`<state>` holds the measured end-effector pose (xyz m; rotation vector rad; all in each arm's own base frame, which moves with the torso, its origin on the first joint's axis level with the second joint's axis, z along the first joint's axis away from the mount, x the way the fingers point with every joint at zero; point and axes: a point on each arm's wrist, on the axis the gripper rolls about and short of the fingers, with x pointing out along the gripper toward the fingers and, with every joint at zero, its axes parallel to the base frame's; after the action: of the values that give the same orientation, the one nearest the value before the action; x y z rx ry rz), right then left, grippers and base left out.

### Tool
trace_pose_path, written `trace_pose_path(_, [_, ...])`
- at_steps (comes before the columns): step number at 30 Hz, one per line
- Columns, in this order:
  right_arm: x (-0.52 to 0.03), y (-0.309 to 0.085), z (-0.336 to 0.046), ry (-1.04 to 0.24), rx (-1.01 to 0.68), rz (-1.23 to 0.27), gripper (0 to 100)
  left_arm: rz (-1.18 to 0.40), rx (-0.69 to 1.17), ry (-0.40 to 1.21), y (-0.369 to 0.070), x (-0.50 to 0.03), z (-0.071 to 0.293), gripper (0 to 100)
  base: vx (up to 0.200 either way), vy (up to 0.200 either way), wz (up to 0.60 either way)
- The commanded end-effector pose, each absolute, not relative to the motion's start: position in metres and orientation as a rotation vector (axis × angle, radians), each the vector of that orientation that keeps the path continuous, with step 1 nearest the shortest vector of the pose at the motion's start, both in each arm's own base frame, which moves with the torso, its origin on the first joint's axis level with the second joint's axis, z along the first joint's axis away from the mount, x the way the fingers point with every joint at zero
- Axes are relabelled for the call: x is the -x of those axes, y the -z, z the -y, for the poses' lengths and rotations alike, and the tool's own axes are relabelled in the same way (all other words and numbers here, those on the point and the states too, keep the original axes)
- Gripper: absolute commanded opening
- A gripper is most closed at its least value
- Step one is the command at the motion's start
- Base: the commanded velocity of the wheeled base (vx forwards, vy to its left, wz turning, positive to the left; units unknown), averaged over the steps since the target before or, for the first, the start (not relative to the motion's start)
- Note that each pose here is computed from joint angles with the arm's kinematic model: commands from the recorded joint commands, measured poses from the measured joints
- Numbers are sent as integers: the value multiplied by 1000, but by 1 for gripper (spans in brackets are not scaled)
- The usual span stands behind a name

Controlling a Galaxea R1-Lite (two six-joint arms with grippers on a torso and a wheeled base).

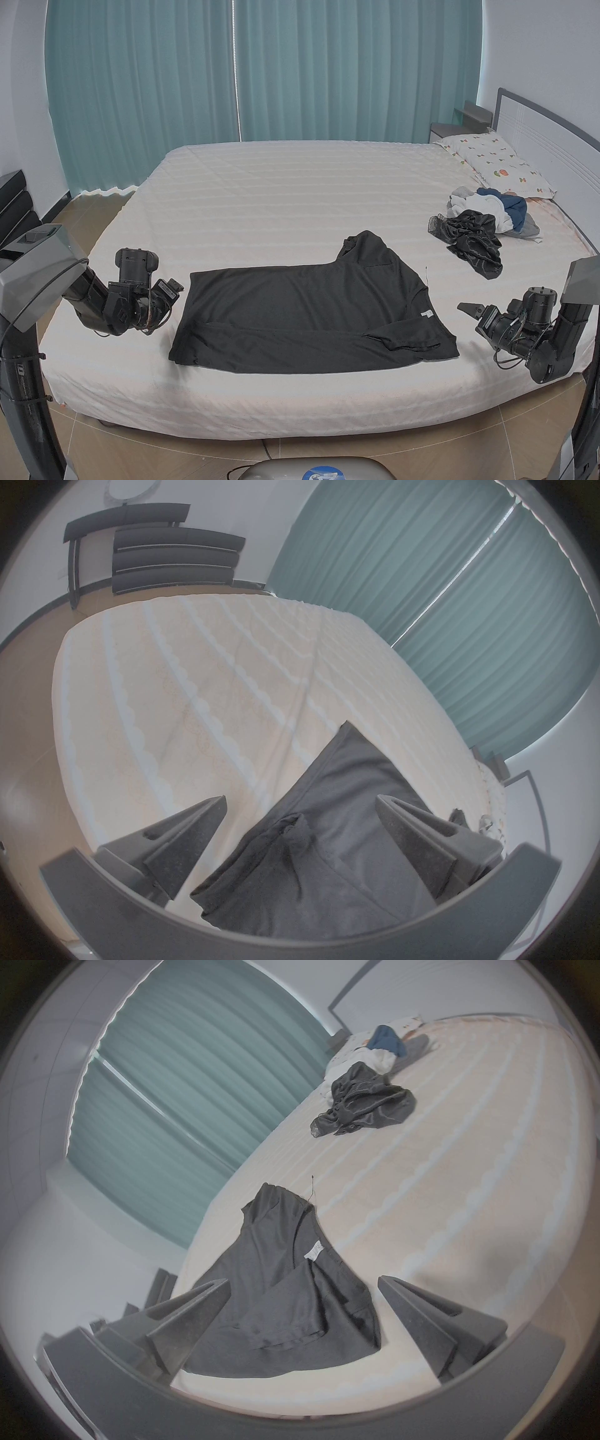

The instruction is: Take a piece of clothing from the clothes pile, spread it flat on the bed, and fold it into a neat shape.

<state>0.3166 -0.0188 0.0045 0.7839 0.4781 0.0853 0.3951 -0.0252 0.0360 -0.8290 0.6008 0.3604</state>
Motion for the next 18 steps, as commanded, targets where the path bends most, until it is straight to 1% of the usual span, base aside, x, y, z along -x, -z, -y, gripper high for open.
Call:
trace_pose_path(1, [-307, 10, 14, -76, -795, -512, 100, -626, 857, -321, -41, -386, 24, 100, 200, 0, 0])
trace_pose_path(10, [-304, 17, 13, -81, -795, -516, 100, -685, 842, -325, -34, -383, 28, 100, 200, 0, 0])
trace_pose_path(12, [-303, 18, 13, -81, -796, -521, 100, -727, 831, -323, -31, -380, 28, 100, 200, 0, 0])
trace_pose_path(15, [-302, 19, 12, -80, -798, -530, 100, -867, 822, -240, -26, -370, 31, 100, 0, 0, 0])
trace_pose_path(18, [-301, 22, 11, -82, -796, -535, 100, -919, 810, -183, -24, -367, 32, 100, 0, 0, 0])
